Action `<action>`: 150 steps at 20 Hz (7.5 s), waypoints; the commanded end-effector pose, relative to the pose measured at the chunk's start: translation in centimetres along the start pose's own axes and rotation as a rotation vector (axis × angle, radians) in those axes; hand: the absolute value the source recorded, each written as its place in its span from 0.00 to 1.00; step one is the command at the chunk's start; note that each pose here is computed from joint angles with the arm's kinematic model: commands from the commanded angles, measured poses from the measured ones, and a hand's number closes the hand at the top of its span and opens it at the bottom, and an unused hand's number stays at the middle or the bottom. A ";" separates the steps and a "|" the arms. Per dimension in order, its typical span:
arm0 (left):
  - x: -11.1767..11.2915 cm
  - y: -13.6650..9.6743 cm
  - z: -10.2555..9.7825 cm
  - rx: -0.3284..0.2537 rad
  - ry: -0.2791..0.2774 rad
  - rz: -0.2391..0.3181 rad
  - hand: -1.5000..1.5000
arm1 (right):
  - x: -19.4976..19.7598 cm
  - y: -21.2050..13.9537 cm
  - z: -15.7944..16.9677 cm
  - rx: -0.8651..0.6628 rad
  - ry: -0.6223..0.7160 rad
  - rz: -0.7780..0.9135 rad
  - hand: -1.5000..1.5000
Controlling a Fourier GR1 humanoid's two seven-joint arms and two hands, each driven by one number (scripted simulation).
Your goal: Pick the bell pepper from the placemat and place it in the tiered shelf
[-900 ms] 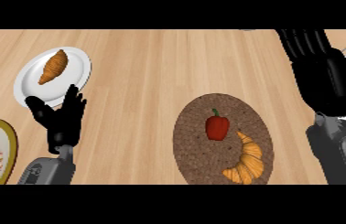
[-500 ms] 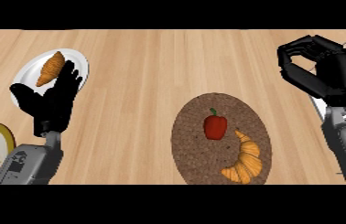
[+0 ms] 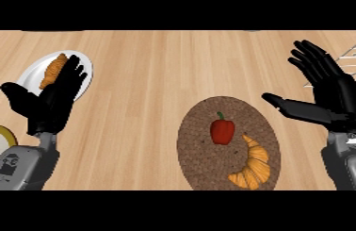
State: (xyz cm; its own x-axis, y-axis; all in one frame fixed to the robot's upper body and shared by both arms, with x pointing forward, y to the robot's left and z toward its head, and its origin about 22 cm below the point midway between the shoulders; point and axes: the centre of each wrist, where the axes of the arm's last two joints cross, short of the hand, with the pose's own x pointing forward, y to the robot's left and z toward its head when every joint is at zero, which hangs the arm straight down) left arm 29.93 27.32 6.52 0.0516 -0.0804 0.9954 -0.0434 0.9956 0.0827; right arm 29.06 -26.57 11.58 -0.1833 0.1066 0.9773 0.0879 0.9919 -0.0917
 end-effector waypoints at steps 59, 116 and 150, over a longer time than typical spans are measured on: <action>-0.1 -0.5 0.6 -0.031 0.005 -0.004 0.50 | -1.2 17.9 1.3 0.415 0.677 1.352 0.00; -0.8 0.6 0.3 -0.008 -0.013 0.002 0.50 | 16.2 9.7 11.6 -0.416 0.111 0.855 1.00; -1.0 2.2 1.1 -0.003 -0.006 -0.003 0.50 | 13.9 -17.6 10.9 -0.656 0.205 0.773 1.00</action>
State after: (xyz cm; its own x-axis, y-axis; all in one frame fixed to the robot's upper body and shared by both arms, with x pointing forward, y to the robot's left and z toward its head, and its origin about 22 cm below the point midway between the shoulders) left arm 28.93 28.50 6.50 0.0470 -0.0864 0.9952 -0.0332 0.9956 0.0880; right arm 15.45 -38.67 25.70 0.2791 0.6636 0.6940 0.6318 0.4174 -0.6532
